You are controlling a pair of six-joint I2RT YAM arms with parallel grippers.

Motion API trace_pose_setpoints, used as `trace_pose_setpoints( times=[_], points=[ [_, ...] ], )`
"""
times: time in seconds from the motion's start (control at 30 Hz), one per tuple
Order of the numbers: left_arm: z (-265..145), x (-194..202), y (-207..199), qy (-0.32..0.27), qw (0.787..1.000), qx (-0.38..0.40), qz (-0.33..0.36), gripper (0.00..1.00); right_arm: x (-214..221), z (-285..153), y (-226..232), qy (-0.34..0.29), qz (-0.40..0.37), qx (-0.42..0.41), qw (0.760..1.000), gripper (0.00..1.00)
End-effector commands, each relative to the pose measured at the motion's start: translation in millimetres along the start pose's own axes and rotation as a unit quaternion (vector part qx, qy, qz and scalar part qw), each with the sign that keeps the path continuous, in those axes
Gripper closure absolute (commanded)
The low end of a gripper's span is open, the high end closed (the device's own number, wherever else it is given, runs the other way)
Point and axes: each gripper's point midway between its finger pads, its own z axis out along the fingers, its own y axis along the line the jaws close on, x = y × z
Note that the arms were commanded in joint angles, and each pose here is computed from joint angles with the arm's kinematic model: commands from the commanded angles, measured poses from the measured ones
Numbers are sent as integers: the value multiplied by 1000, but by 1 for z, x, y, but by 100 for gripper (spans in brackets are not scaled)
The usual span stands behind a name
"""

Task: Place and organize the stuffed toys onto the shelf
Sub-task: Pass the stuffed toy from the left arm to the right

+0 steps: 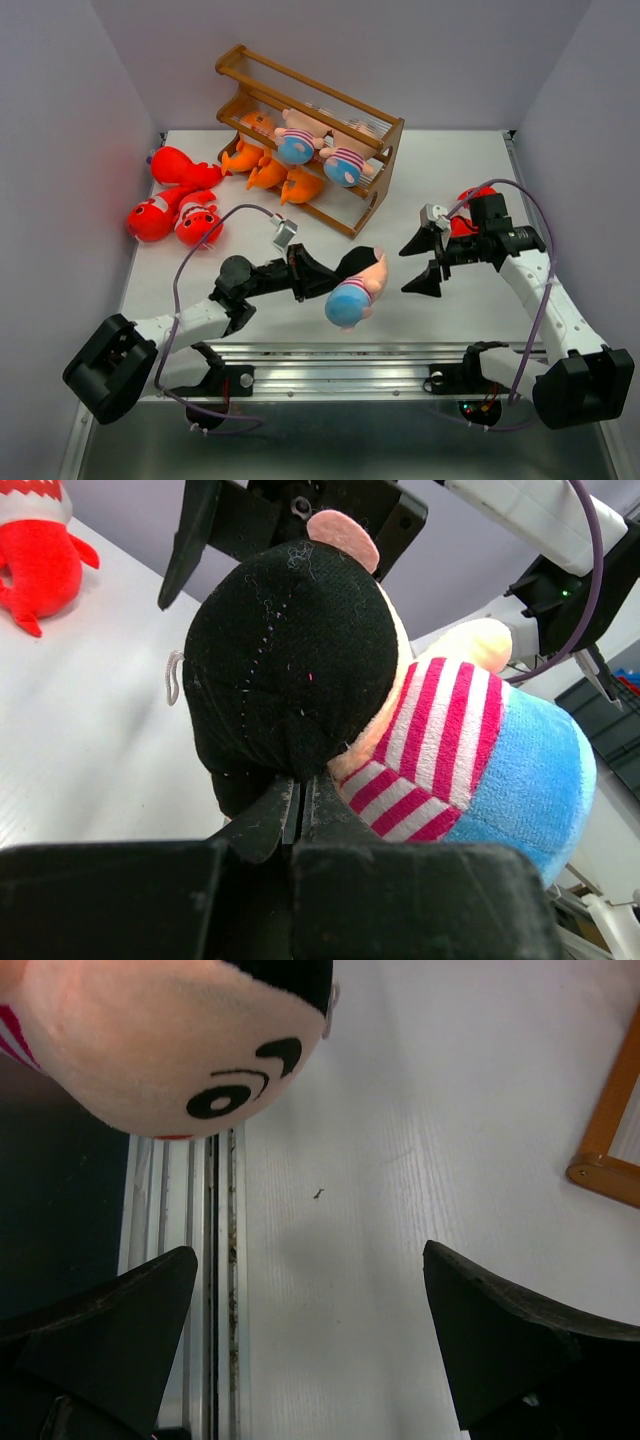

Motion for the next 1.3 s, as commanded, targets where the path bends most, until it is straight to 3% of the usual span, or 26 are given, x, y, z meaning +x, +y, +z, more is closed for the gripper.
trace_pose_setpoints(
  times=[0.0, 0.43, 0.5, 0.53, 0.63, 0.67, 0.73, 0.77, 0.83, 0.9, 1.03, 1.07, 1.27],
  points=[
    [15, -24, -28, -26, 997, 62, 47, 100, -38, -1, 5, -41, -30, -24, 998, 0],
    [50, -22, -20, -14, 997, 73, 35, 100, -58, 22, 21, -70, -30, -49, 996, 2],
    [53, -22, -17, -13, 997, 69, 32, 100, -58, 23, 21, -66, -30, -48, 996, 10],
    [54, -22, -16, -16, 997, 65, 32, 100, -56, 24, 20, -65, -27, -49, 996, 22],
    [55, -23, -11, -21, 998, 57, 31, 100, -53, 25, 25, -66, -20, -62, 996, 39],
    [55, -21, -10, -20, 998, 53, 31, 100, -53, 25, 28, -69, -19, -70, 995, 50],
    [55, -21, -6, -22, 998, 43, 30, 100, -53, 24, 31, -70, -15, -75, 995, 63],
    [55, -21, -3, -20, 999, 38, 31, 100, -54, 23, 33, -71, -17, -75, 994, 81],
    [54, -20, -1, -21, 999, 31, 32, 100, -54, 22, 33, -70, -20, -73, 995, 99],
    [53, -22, -1, -23, 999, 25, 39, 100, -54, 21, 35, -66, -19, -69, 995, 99],
    [48, -30, 1, -31, 997, -7, 65, 81, -49, 18, 36, -47, -25, -61, 997, 99],
    [43, -32, 0, -29, 997, -20, 69, 71, -46, 17, 36, -37, -16, -56, 998, 99],
    [22, -42, 12, -33, 987, -104, 119, 49, -33, 15, 32, -5, -8, -38, 999, 99]
  ],
)
